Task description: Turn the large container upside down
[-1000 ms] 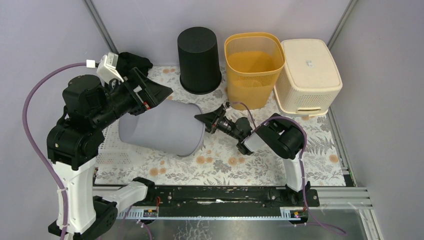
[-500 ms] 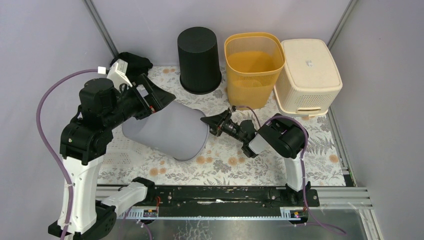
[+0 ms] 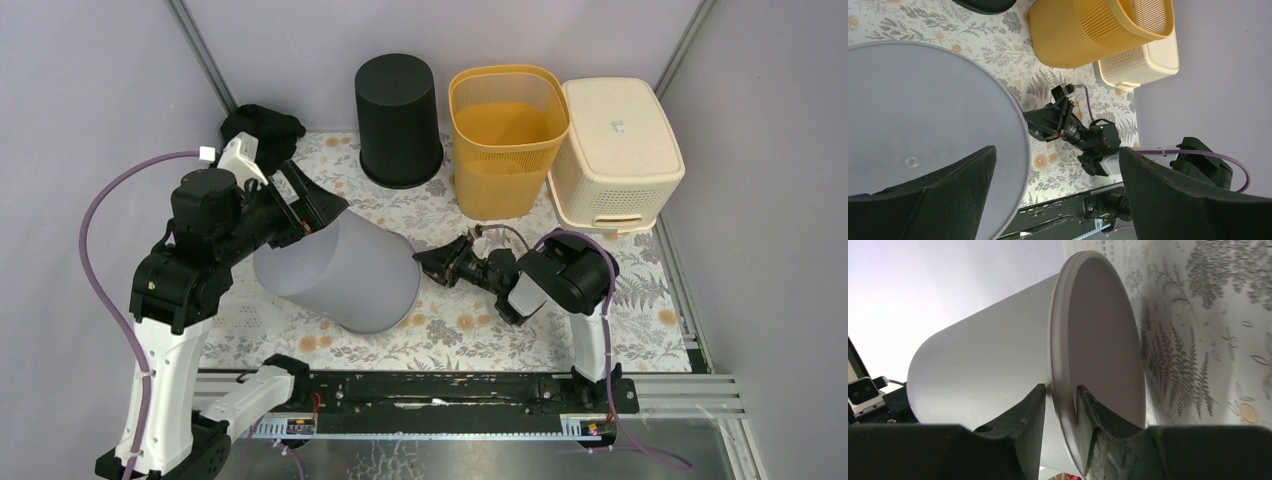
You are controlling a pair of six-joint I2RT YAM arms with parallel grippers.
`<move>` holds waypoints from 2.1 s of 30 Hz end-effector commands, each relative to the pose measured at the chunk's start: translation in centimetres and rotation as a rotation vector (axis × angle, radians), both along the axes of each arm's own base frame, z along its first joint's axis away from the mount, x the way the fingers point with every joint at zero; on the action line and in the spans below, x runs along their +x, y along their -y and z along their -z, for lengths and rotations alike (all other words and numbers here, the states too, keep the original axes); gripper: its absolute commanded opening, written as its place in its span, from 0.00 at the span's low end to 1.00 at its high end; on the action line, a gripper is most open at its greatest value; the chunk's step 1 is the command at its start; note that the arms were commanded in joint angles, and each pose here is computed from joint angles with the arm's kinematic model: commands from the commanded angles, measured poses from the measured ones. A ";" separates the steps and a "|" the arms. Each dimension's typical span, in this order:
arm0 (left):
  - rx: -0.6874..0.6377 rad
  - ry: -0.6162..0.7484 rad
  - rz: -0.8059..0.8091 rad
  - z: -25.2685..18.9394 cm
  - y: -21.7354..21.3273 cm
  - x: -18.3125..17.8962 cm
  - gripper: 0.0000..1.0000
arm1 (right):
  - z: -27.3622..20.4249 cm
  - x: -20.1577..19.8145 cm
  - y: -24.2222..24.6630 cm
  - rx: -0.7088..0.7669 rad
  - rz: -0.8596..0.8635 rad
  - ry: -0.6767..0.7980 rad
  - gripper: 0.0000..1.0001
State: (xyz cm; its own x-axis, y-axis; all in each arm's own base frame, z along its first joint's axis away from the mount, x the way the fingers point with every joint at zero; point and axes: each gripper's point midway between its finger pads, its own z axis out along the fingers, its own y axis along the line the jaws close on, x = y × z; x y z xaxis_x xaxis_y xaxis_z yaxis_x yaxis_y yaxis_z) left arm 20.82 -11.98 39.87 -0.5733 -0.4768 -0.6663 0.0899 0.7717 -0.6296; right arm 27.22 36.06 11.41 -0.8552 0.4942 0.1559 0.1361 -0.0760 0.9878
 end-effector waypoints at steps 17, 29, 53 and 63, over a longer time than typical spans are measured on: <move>-0.021 -0.027 0.028 4.2 1.1 1.5 1.00 | 2.3 -0.6 2.6 -0.057 0.017 0.016 0.39; -0.033 -0.071 0.039 6.6 1.6 1.9 1.00 | 6.2 -0.9 4.0 -0.244 -0.005 -0.039 0.40; 0.017 0.012 0.042 4.9 1.0 2.4 1.00 | 2.2 -1.0 9.0 -0.873 -0.178 0.148 0.69; 0.000 0.042 0.045 4.2 1.1 2.2 1.00 | -1.1 -5.8 11.5 -0.875 -0.233 0.247 0.95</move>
